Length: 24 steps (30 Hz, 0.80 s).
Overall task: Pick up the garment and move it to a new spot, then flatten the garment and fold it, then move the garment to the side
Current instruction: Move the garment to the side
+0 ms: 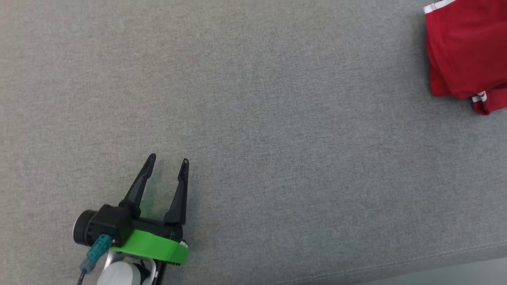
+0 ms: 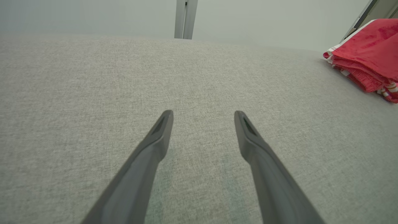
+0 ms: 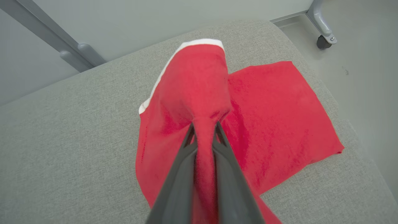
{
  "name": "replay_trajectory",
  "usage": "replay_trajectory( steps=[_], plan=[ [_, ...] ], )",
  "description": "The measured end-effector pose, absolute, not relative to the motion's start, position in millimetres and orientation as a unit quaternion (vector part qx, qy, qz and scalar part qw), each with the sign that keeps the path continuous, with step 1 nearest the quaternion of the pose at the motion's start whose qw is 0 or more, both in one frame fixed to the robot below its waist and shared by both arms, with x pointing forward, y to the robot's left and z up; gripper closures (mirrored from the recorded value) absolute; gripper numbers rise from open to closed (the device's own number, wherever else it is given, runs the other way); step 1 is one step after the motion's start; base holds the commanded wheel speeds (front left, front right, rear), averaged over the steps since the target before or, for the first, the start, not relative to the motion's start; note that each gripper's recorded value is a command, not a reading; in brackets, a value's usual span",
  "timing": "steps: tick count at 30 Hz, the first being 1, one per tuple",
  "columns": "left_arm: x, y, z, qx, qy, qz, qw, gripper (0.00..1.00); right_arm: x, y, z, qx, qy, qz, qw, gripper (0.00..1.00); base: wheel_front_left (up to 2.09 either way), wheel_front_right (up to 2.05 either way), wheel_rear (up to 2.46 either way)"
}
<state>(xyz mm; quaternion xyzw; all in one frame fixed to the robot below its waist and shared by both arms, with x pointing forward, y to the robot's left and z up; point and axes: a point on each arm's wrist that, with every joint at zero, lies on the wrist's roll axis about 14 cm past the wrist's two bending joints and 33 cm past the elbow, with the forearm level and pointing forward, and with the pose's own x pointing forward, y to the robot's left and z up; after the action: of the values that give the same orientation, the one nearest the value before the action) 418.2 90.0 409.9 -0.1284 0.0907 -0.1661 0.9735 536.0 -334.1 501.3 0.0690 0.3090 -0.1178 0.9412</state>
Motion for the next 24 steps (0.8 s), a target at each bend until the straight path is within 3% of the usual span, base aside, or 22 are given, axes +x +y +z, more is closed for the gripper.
replay_trajectory(
  steps=[5, 6, 7, 8, 16, 24],
  plan=[
    [419, 99, 394, -0.129, 0.111, -0.154, 0.973, 0.0, 536, -365, 494, 0.019, 0.332, -0.166, 0.928, 1.0, 0.0, 0.0, 0.0],
    [418, 102, 392, -0.126, 0.114, -0.15, 0.974, 0.0, 535, -372, 494, 0.014, 0.333, -0.177, 0.926, 0.91, 0.0, 0.0, 0.0],
    [418, 105, 391, -0.124, 0.115, -0.147, 0.974, 0.0, 536, -375, 494, 0.009, 0.334, -0.184, 0.925, 0.51, 0.0, 0.0, 0.0],
    [418, 109, 389, -0.122, 0.117, -0.142, 0.975, 0.0, 537, -378, 493, 0.0, 0.334, -0.189, 0.924, 0.0, 0.0, 0.0, 0.0],
    [416, 121, 396, -0.114, 0.109, -0.127, 0.979, 0.0, 530, -393, 491, -0.065, 0.317, -0.203, 0.924, 0.0, 0.0, 0.0, 0.0],
    [403, 124, 422, -0.118, 0.079, -0.113, 0.983, 0.0, 527, -367, 546, -0.083, 0.168, -0.149, 0.971, 0.0, 0.0, 0.0, 0.0]
  ],
)
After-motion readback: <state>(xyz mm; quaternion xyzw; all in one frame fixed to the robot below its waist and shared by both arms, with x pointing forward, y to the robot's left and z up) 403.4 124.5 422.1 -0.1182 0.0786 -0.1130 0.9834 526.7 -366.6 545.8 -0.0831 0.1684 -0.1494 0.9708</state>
